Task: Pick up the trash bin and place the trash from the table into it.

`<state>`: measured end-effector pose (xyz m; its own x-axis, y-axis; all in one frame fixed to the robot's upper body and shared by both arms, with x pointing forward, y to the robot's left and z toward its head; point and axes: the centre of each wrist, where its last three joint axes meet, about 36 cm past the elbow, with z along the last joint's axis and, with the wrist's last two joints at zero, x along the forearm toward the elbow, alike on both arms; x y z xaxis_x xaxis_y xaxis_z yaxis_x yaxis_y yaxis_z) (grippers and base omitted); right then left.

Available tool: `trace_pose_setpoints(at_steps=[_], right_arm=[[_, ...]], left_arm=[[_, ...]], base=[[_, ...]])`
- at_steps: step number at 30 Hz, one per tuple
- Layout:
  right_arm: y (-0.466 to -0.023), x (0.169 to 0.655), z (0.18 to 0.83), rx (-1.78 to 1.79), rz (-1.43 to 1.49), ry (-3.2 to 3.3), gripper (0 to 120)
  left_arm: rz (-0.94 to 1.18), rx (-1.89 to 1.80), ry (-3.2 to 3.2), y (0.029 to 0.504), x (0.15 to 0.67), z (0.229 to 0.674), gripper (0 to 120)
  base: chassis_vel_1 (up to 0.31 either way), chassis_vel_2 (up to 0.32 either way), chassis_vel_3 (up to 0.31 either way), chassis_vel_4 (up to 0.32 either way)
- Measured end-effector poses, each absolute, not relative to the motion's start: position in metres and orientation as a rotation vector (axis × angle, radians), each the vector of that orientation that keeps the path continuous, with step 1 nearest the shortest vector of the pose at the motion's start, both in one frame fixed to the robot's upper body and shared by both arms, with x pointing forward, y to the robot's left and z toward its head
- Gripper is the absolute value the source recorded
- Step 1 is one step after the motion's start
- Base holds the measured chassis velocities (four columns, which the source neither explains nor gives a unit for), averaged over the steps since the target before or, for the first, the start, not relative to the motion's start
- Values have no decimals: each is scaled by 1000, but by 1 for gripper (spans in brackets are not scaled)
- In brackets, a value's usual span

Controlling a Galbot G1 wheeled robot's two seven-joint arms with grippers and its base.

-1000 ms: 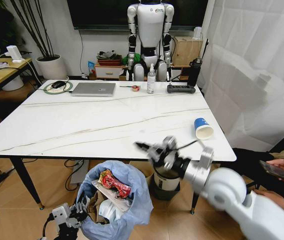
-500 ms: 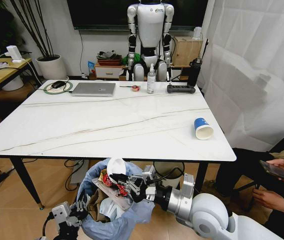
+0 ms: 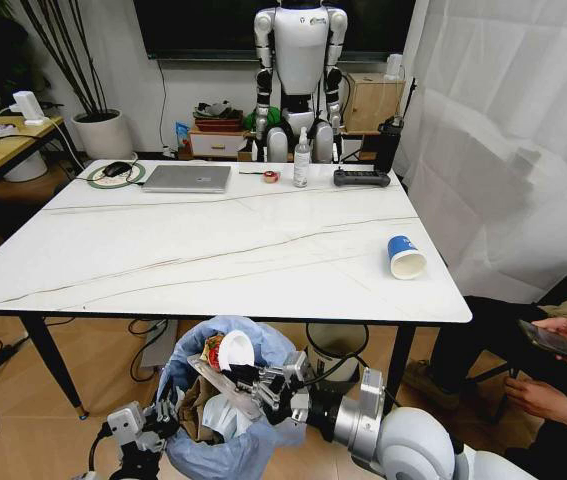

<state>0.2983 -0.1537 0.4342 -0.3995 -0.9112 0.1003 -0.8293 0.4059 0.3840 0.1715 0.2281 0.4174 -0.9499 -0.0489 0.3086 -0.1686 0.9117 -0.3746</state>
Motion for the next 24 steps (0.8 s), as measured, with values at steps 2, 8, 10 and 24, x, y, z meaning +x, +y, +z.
trace_pose_setpoints(at_steps=[2,8,10,24], right_arm=[[-155,298,435,1508,-392,-2379,33],[-158,300,442,1499,-390,-2412,52],[-162,310,459,1427,-396,-2523,67],[-231,377,485,343,-117,-2809,100]], left_arm=[[582,159,-2782,227,171,417,0],[581,152,-2783,226,171,417,0],[572,152,-2773,226,170,412,0],[559,117,-2762,228,167,409,0]], base=[[0,0,0,0],[0,0,0,0],[0,0,0,0],[0,0,0,0]])
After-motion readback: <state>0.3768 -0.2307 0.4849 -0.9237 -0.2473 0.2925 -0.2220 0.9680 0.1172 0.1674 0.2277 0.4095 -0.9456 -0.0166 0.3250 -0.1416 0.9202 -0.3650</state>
